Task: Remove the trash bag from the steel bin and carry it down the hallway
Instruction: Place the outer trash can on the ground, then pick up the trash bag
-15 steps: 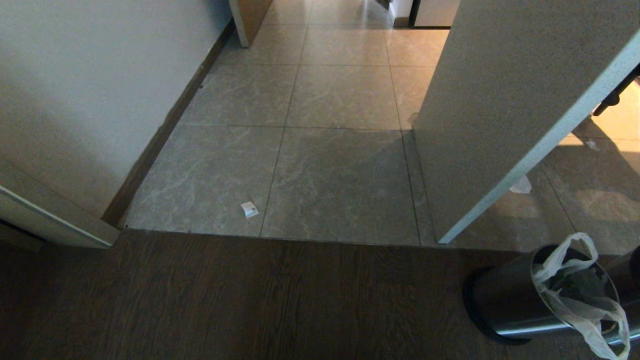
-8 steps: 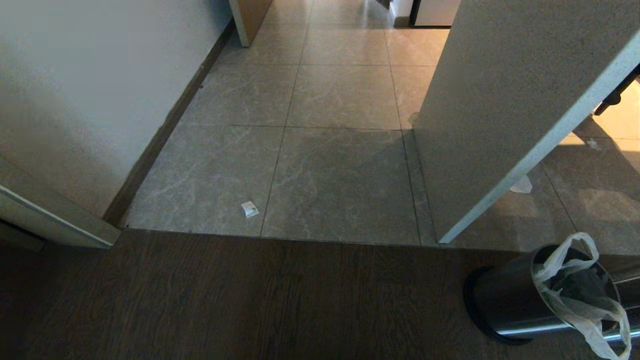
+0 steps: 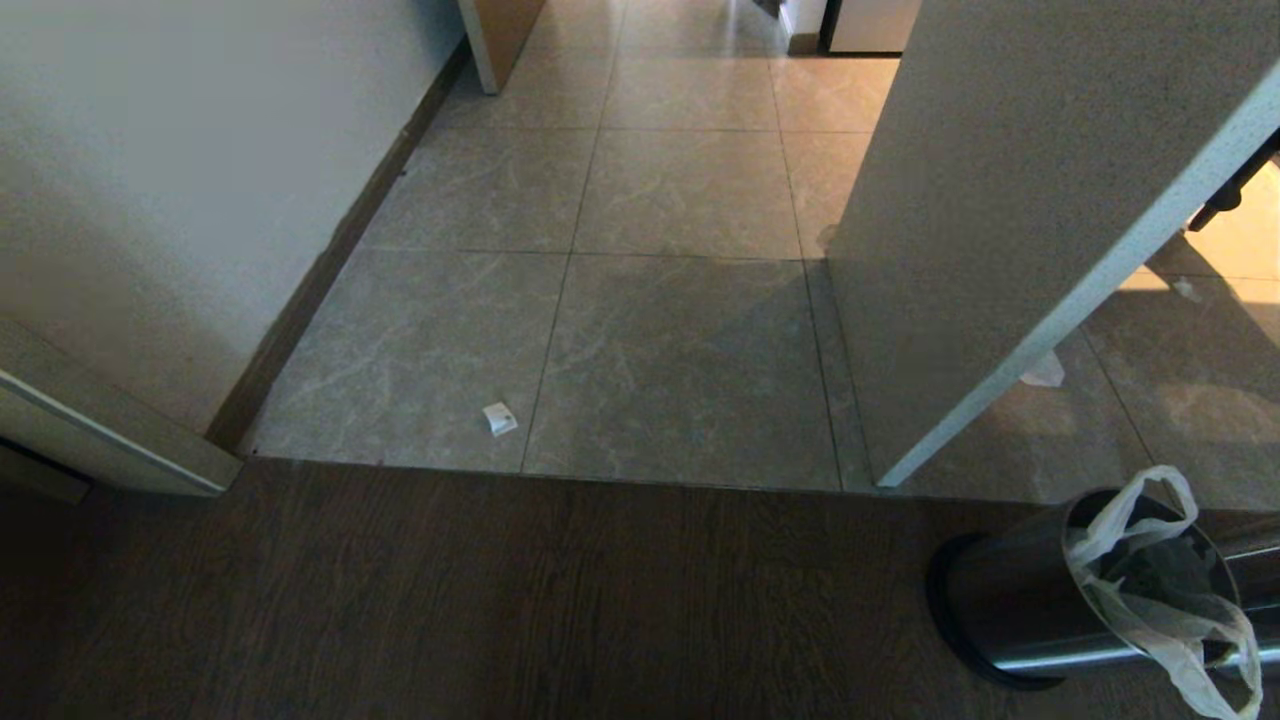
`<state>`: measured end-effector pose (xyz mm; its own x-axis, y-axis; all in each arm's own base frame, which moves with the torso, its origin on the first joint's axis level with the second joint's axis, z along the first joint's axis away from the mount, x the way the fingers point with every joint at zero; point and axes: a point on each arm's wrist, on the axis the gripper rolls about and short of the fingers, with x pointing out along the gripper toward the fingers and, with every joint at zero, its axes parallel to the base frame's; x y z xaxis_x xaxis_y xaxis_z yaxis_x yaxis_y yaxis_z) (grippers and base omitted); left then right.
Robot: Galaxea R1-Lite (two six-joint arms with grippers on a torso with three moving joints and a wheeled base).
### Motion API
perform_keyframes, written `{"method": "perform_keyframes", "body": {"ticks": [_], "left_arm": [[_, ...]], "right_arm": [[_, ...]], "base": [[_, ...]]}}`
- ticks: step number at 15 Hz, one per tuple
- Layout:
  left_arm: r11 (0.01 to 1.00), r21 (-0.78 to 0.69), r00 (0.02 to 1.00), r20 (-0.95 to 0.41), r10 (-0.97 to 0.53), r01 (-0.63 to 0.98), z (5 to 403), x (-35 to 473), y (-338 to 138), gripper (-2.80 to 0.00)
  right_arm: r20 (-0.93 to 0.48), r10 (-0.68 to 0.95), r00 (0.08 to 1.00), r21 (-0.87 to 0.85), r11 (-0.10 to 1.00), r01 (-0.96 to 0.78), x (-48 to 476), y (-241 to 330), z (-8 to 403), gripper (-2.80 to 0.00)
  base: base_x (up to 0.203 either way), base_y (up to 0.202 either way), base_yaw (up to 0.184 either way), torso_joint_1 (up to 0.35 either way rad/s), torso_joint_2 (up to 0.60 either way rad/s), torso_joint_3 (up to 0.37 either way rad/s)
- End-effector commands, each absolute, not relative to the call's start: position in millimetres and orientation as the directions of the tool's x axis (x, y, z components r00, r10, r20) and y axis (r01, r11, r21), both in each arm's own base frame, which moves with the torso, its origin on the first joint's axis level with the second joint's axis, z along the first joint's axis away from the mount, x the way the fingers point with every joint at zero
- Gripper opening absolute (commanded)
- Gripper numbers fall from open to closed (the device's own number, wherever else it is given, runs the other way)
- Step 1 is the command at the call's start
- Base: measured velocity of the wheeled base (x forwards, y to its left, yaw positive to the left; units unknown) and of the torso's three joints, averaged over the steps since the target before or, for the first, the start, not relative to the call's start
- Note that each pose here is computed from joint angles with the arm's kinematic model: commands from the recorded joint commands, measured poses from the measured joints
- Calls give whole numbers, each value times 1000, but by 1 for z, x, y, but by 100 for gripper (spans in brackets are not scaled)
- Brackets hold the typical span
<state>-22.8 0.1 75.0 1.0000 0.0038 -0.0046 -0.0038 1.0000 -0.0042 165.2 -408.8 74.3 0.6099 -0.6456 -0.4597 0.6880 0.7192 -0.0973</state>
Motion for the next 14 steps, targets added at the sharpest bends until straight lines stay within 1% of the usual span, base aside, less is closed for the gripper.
{"method": "perform_keyframes", "body": {"ticks": [1,6,8,10,11,13,14], "left_arm": [[1000,-5,1000,-5,3,-3,75,-23,0,-280],[1000,-5,1000,-5,4,-4,75,-23,0,-280],[1000,-5,1000,-5,5,-5,75,-23,0,-280],[1000,-5,1000,-5,4,-4,75,-23,0,-280],[1000,-5,1000,-5,5,-5,75,-23,0,-280],[1000,-5,1000,-5,3,-3,75,-23,0,-280],[1000,-5,1000,-5,3,-3,75,-23,0,-280]], "right_arm": [[-455,-632,628,-175,755,633,164,-377,101,-280],[-530,-538,655,-157,822,548,172,-320,99,-280],[-564,-512,647,-149,835,530,176,-305,94,-280],[-617,-516,595,-173,826,537,181,-295,88,-280],[-650,-521,554,-217,825,522,181,-290,82,-280],[-715,-512,476,-304,841,448,183,-276,67,-280],[-728,-496,474,-316,856,410,186,-271,63,-280]], "base": [[0,0,0,0,0,0],[0,0,0,0,0,0],[0,0,0,0,0,0],[0,0,0,0,0,0],[0,0,0,0,0,0],[0,0,0,0,0,0],[0,0,0,0,0,0]]}}
